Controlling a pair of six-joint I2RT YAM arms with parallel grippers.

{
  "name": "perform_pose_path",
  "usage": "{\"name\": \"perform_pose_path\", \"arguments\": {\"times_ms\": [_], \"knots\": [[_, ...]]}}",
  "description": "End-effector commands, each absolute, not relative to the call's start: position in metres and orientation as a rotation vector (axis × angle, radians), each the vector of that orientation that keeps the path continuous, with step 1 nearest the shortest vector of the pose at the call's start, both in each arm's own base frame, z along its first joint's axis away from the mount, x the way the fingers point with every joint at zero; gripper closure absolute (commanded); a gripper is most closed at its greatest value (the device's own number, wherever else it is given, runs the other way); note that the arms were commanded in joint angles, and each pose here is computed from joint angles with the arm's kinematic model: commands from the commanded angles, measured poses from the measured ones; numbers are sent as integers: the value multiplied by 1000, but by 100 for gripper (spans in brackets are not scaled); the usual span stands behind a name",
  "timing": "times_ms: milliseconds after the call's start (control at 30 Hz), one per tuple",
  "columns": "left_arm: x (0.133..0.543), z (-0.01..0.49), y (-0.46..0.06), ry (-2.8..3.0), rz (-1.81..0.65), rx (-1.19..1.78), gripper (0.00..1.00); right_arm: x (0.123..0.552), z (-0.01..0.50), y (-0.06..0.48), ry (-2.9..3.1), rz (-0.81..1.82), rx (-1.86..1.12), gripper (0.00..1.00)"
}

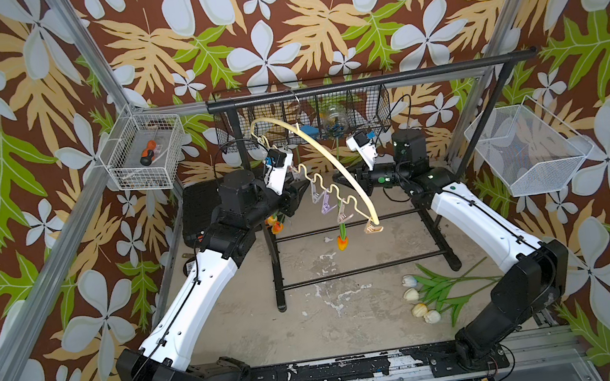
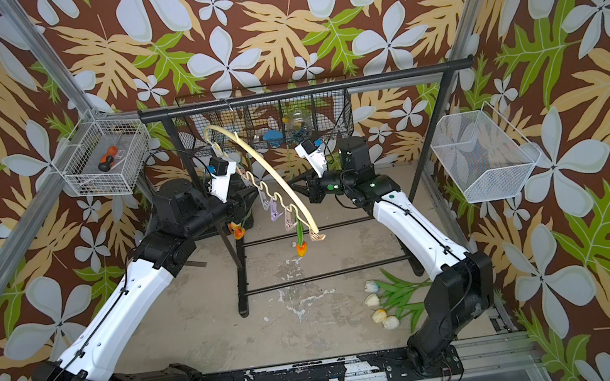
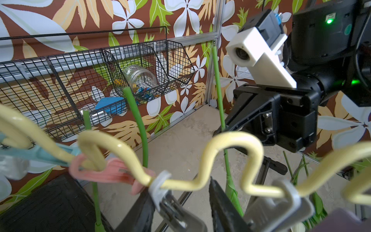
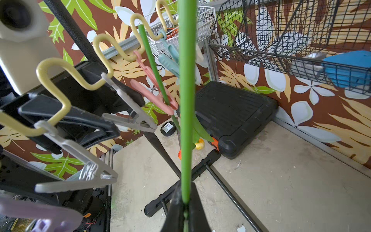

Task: Dry the flowers on a clothes hanger
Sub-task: Open the clamp at the hanger.

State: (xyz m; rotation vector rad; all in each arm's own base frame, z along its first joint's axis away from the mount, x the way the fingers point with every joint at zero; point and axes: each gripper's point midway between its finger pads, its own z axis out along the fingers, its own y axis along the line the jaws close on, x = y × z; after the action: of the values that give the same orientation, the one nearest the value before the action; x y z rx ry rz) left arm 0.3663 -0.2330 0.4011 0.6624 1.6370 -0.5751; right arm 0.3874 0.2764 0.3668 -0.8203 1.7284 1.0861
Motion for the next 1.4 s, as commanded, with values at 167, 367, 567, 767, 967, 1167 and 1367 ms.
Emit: {"name": "perform_pose_path", "arguments": {"times_ms": [167,367,567,767,967,1167,1367], "knots": [[360,411,-241,1591,-584,746,54,381,376,289,1635,1171,-877,100],[352,413,-248,1568,-625,832,53,385,372,297,1637,1195,-891,100],[362,407,-247,1599,-595,819,57,390,381,301,1622,1204,-903,100],[369,402,-245,1628,-576,797,62,388,384,302,1609,1210,-908,100],[362,407,-247,1607,-597,822,56,386,380,303,1613,1225,-922,100],[358,411,-249,1599,-605,852,58,384,380,304,1606,1243,-939,100],[354,410,-252,1600,-624,882,56,382,377,305,1602,1256,-952,100]]}}
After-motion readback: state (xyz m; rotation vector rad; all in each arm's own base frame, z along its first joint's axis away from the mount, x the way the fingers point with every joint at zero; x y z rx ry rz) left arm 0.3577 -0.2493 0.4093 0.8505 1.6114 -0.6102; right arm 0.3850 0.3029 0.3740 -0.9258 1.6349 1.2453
